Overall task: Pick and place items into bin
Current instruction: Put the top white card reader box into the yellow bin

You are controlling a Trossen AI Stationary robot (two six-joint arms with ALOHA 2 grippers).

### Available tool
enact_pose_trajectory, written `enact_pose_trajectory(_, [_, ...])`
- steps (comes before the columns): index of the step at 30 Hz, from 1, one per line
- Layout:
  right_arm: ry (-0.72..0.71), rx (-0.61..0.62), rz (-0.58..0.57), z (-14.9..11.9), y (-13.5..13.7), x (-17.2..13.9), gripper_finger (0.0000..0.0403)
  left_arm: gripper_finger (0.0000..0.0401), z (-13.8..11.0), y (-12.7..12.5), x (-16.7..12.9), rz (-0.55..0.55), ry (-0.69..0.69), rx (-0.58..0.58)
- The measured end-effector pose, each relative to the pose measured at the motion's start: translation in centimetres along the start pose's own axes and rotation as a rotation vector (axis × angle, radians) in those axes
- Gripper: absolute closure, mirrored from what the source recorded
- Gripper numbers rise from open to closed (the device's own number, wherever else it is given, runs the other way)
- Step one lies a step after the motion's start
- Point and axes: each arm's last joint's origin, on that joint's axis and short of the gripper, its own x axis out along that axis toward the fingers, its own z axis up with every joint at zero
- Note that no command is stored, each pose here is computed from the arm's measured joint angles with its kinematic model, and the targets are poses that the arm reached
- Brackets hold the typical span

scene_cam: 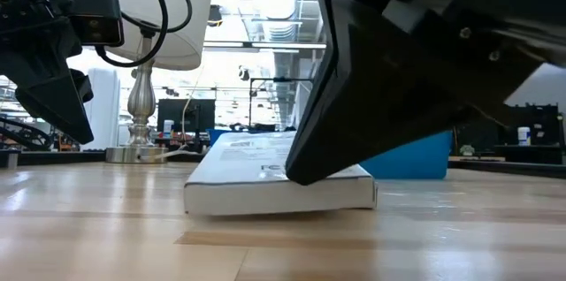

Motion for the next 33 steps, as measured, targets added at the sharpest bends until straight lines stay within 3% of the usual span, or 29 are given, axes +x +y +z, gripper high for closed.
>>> enact_pose_trajectory(12, [-0.001,0.003,0.012,0.1,-0.1,-0.2,0.0398,0.0196,0.0,0.0,0.0,0.0,0.0,0.0])
enact_pose_trajectory(24, [0.002,0.009,0.007,0.9,-1.0,-2.0,0.0297,0.0196,0.0,0.0,0.0,0.001,-0.001,0.016])
enact_pose_trajectory(33, [0.092,0.094,-0.028,1.1,-3.0,-3.1,0.0254,0.0196,0.1,-0.1,0.0,-0.007,-0.008,0.017])
